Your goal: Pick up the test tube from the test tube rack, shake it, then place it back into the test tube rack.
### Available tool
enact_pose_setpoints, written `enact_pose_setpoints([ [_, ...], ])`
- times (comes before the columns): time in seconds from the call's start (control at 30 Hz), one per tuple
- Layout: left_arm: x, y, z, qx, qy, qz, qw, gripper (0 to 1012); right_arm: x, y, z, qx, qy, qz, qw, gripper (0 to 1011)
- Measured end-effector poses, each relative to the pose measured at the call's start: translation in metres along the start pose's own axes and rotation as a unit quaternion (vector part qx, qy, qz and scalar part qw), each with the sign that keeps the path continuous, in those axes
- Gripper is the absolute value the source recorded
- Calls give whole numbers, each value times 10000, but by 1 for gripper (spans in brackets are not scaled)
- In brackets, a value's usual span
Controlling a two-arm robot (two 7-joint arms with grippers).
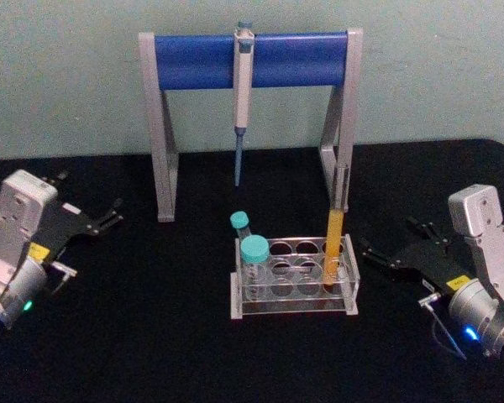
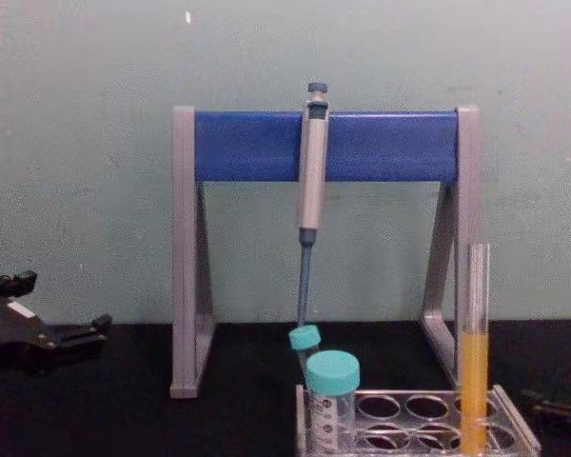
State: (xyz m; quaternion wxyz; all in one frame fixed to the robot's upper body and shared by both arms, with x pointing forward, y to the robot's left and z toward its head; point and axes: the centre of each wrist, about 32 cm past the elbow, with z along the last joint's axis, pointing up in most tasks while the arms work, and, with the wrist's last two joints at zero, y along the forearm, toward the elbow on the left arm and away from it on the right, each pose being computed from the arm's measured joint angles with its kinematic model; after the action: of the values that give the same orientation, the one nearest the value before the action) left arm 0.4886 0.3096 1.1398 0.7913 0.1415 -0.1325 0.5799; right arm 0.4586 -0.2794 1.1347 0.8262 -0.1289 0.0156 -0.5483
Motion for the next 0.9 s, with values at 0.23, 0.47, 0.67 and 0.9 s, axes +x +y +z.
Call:
enact_pose_setpoints([
  [0.23, 0, 0, 0, 0, 0, 0, 10000, 1001, 0, 0, 0, 0, 3, 1, 10000, 1000],
  [0.47, 0, 0, 0, 0, 0, 0, 10000, 1001, 0, 0, 0, 0, 3, 1, 10000, 1000],
  [0.67, 0, 0, 0, 0, 0, 0, 10000, 1001, 0, 0, 0, 0, 2, 1, 10000, 1000],
  [0.9, 0, 0, 0, 0, 0, 0, 10000, 1001, 0, 0, 0, 0, 3, 1, 10000, 1000],
])
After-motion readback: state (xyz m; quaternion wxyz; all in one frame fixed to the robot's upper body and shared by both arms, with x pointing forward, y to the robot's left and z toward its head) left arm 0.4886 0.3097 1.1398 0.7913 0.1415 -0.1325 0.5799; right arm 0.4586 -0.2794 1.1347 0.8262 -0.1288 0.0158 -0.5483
